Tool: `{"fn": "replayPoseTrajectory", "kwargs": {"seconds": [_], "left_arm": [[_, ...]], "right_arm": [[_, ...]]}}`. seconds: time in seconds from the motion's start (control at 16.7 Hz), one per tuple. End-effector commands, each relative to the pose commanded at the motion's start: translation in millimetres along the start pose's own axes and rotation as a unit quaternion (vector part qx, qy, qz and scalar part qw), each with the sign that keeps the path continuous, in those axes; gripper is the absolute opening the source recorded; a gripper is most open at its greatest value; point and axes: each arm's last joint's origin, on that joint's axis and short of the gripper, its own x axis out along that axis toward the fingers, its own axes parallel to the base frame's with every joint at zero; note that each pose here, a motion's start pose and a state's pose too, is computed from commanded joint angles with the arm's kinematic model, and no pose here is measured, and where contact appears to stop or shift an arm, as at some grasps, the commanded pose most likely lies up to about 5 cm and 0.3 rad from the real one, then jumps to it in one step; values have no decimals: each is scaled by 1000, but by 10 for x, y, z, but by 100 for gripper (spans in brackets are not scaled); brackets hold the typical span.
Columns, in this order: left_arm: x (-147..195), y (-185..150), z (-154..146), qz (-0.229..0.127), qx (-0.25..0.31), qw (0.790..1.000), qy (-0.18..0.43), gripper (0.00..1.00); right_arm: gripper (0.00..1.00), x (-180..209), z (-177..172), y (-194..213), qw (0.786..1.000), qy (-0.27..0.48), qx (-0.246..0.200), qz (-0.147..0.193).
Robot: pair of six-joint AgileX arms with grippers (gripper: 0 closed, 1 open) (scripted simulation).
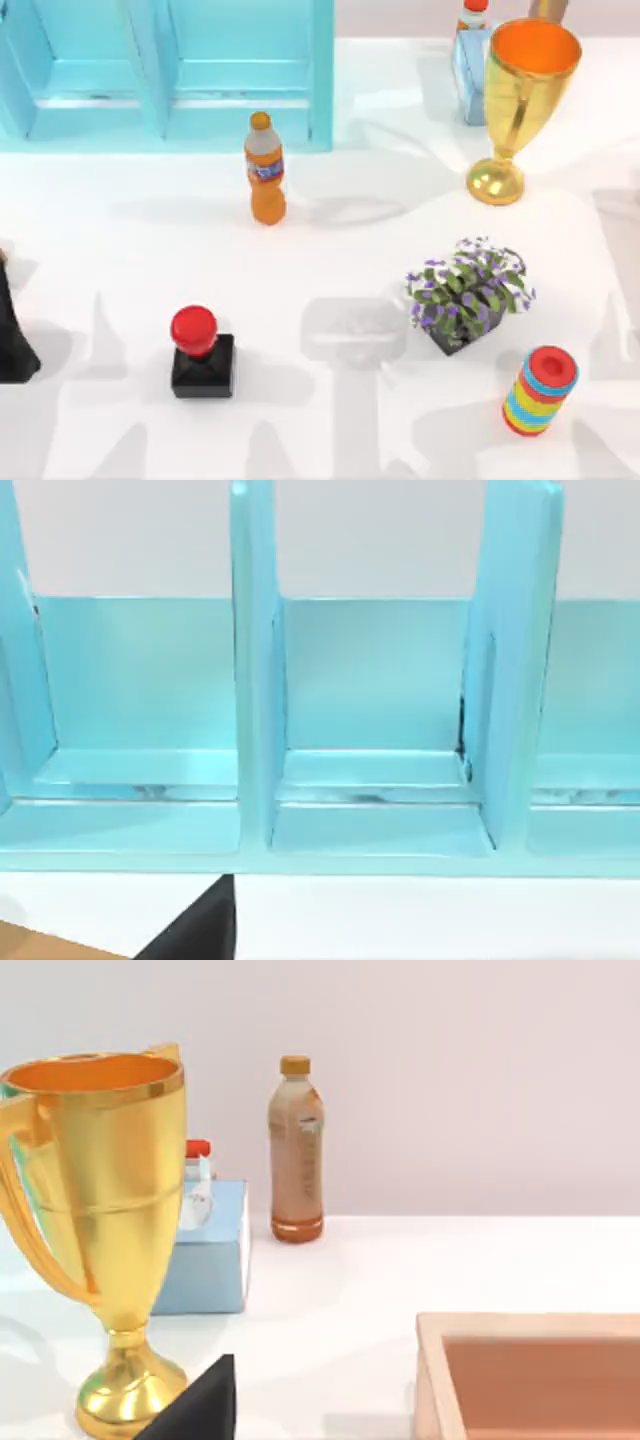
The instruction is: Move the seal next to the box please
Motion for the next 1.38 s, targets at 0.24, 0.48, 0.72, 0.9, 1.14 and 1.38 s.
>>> {"fn": "replayPoseTrajectory", "kwargs": {"seconds": [0.24, 0.48, 0.72, 0.9, 1.14, 1.38], "left_arm": [[0, 0, 0, 0, 0, 1000, 0, 100], [0, 0, 0, 0, 0, 1000, 0, 100], [0, 0, 0, 0, 0, 1000, 0, 100], [0, 0, 0, 0, 0, 1000, 0, 100], [0, 0, 0, 0, 0, 1000, 0, 100], [0, 0, 0, 0, 0, 1000, 0, 100]], "right_arm": [[100, 0, 53, 18, 1000, 7, 5, 10], [100, 31, 360, 127, 995, 65, 39, 63], [100, 207, 751, 354, 969, 196, 83, 127], [100, 461, 973, 656, 925, 335, 98, 153], [100, 871, 1074, 1303, 838, 523, 73, 136], [100, 1202, 957, 2180, 757, 649, 9, 71]]}}
